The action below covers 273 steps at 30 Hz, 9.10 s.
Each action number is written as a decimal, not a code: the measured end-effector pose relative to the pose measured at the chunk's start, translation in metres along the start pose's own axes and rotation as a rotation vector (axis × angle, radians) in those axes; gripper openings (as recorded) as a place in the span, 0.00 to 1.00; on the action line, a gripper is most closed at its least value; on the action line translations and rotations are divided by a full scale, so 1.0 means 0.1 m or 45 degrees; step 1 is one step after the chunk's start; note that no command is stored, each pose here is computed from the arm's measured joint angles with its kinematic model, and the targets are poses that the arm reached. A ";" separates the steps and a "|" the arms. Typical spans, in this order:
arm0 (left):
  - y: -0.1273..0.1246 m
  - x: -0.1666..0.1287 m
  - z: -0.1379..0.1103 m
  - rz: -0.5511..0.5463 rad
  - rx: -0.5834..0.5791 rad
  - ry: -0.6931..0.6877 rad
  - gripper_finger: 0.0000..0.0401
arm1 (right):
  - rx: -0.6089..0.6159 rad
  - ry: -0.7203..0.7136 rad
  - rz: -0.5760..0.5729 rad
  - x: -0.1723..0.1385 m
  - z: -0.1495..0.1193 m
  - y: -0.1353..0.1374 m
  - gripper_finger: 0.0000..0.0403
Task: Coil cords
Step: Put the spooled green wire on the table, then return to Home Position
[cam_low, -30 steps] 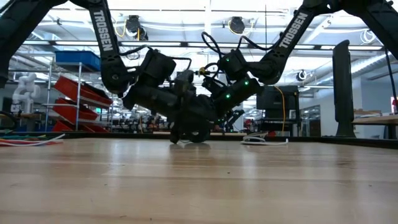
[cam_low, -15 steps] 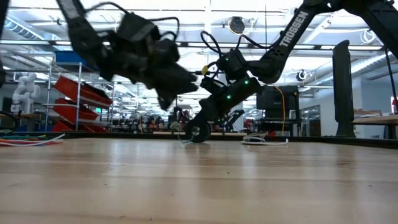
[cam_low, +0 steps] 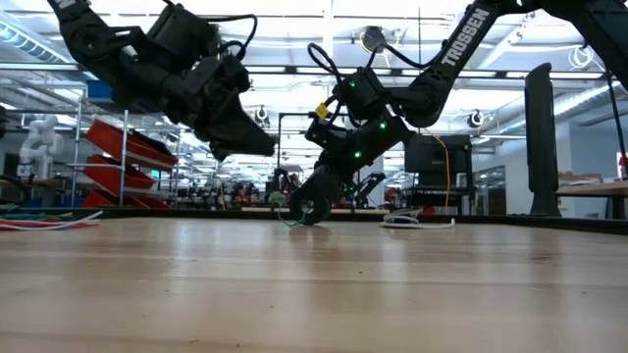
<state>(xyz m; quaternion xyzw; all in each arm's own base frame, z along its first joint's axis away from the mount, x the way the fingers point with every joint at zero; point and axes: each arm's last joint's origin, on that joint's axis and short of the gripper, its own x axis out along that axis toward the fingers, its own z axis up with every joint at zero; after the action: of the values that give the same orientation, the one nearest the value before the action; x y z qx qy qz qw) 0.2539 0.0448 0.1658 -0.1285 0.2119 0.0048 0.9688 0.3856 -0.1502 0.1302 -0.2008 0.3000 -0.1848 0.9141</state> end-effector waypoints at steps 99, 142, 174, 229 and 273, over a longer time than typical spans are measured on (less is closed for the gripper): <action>0.18 -1.34 -0.39 0.338 0.401 -0.772 0.27 | 0.441 -1.025 -0.327 -2.97 -0.89 -0.23 0.43; 0.10 -1.59 -0.61 0.361 0.277 -0.717 0.27 | 0.607 -0.750 -0.140 -2.96 -1.26 0.02 0.38; 0.10 -1.58 -0.61 0.363 0.274 -0.712 0.27 | 0.737 -0.746 -0.099 -2.95 -1.27 0.03 0.37; 0.10 -1.58 -0.61 0.364 0.273 -0.712 0.27 | 0.737 -0.745 -0.099 -2.95 -1.27 0.03 0.37; 0.10 -1.58 -0.61 0.364 0.273 -0.712 0.27 | 0.736 -0.745 -0.099 -2.95 -1.27 0.03 0.37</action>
<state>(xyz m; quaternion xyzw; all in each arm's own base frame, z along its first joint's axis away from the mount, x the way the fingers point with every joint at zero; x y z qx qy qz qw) 0.0841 0.0466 0.1748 0.0116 -0.0469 0.1534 0.9870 0.0858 -0.0455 0.1750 0.0091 -0.0447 -0.2309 0.9719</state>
